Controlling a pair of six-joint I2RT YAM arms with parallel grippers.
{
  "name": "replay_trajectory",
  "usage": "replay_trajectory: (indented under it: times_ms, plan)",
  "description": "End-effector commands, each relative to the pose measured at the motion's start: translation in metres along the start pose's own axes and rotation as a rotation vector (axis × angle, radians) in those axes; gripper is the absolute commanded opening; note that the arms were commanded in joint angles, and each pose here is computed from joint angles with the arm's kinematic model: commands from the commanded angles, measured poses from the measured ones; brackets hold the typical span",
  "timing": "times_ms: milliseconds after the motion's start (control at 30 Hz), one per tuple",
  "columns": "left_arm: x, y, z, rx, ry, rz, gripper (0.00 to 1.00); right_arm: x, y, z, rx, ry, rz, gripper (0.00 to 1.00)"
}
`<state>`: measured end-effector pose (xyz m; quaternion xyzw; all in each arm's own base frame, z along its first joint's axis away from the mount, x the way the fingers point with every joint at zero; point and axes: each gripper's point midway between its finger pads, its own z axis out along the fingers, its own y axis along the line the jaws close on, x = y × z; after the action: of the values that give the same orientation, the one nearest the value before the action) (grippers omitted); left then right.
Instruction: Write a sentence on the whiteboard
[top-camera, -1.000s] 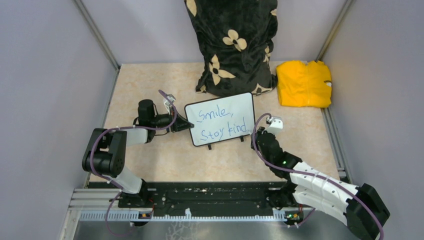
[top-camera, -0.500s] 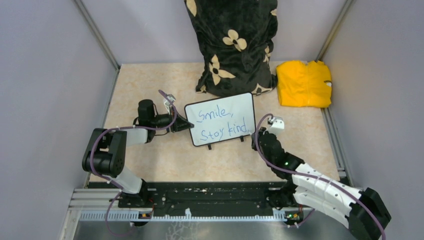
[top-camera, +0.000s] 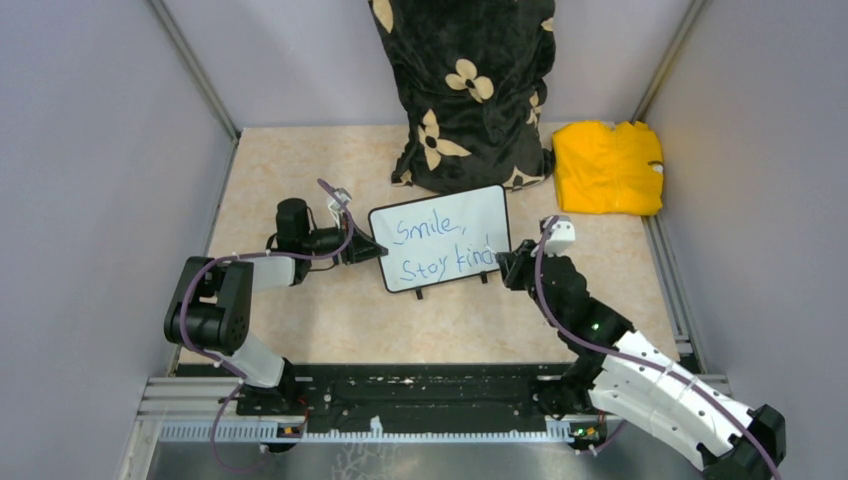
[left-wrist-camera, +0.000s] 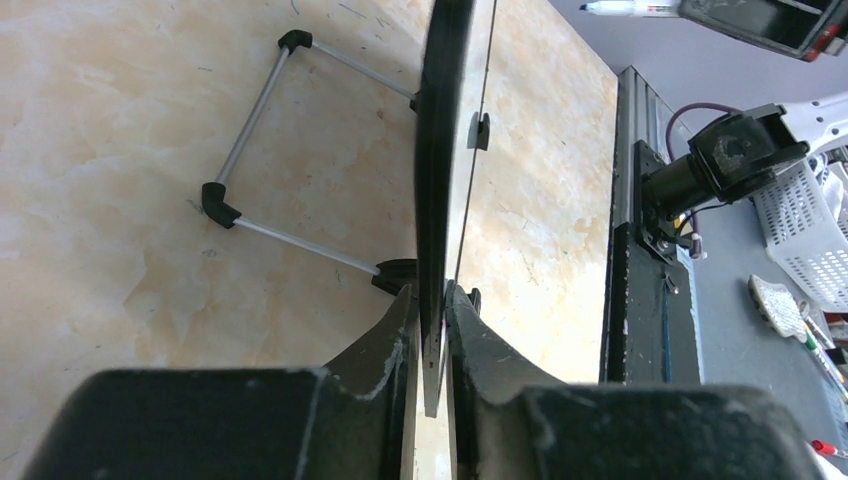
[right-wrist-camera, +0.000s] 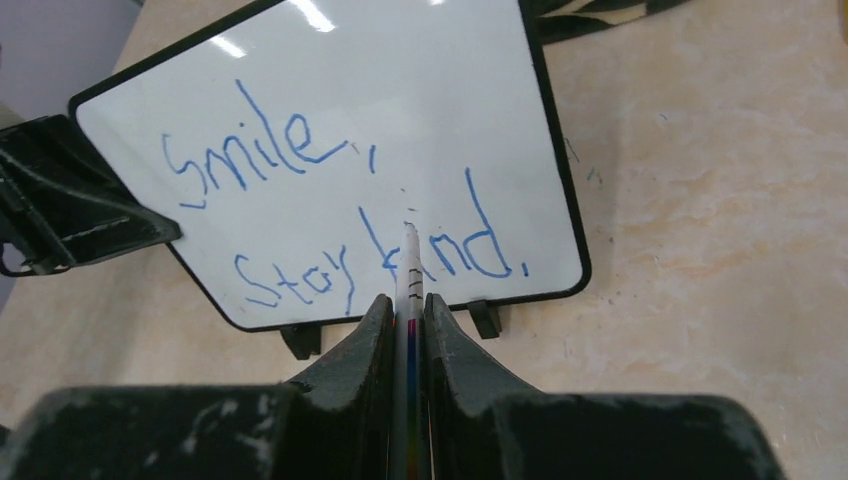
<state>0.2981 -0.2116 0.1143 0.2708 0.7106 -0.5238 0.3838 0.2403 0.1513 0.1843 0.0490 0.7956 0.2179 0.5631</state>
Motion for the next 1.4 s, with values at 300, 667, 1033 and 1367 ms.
replay_trajectory:
  times_ms: [300,667,1033,1367]
  plan:
    - [0.001,0.013,0.0,-0.09,0.007,0.008,0.41,-0.036,0.046,-0.002,-0.181,-0.024,-0.103,0.0]
    - [-0.009,0.007,-0.003,-0.115,-0.023,0.03,0.98,-0.039,0.051,-0.003,-0.205,-0.019,-0.154,0.0]
    - [-0.02,0.008,-0.02,-0.275,-0.043,0.005,0.99,-0.05,0.055,-0.012,-0.229,-0.046,-0.153,0.0]
    - [-0.087,0.027,-0.092,-0.847,-0.296,-0.228,0.99,-0.063,0.058,-0.027,-0.26,-0.086,-0.148,0.0]
